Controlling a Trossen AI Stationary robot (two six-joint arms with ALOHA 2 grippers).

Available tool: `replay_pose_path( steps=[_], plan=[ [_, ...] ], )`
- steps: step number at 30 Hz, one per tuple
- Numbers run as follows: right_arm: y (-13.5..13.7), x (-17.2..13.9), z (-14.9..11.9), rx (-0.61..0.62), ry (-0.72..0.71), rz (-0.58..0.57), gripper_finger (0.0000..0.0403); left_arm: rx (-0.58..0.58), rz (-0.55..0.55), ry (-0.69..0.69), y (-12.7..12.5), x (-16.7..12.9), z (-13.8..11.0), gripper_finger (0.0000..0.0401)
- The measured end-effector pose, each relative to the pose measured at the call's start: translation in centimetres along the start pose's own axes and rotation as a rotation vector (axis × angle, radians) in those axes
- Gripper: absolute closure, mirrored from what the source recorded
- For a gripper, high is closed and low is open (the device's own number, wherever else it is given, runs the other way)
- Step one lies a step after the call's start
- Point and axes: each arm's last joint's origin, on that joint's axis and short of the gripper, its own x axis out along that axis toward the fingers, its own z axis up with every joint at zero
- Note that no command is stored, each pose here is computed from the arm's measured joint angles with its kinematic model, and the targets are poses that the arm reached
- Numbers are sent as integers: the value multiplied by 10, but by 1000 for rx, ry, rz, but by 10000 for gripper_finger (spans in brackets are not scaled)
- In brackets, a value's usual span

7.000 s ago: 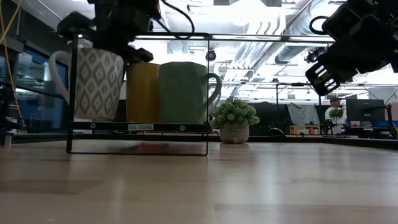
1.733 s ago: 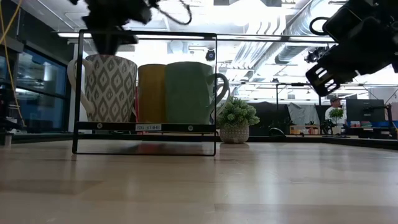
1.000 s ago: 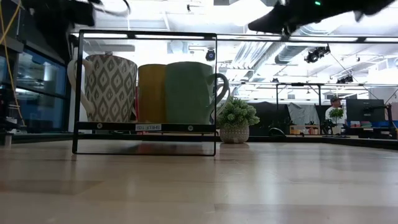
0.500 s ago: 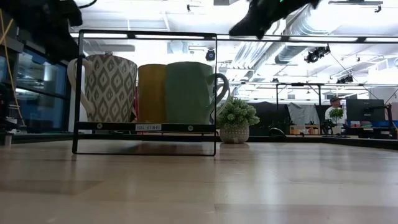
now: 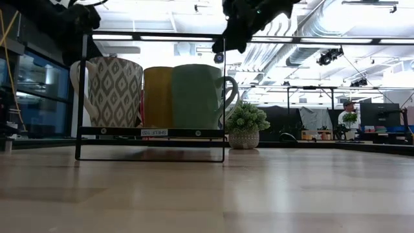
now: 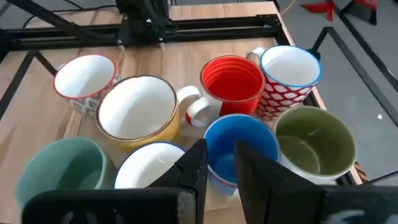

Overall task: Place coffee mugs
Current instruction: Adjust the yellow mug on the shelf

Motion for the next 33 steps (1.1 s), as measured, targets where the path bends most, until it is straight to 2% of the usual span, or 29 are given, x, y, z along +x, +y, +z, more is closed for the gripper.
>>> replay_pose_path(
  steps=[8, 17, 26, 33],
  plan=[
    [5, 29, -2, -30, 47, 40, 345, -30, -2, -31, -1, 2, 4, 323],
    [29, 53, -8, -57, 89, 135, 345, 165, -169, -119, -10, 6, 17, 323],
    [55, 76, -14, -74, 131, 194, 359, 215, -160, -61, -12, 22, 18, 323],
    [59, 85, -18, -75, 161, 139, 383, 264, -175, -54, -15, 24, 18, 323]
  ],
)
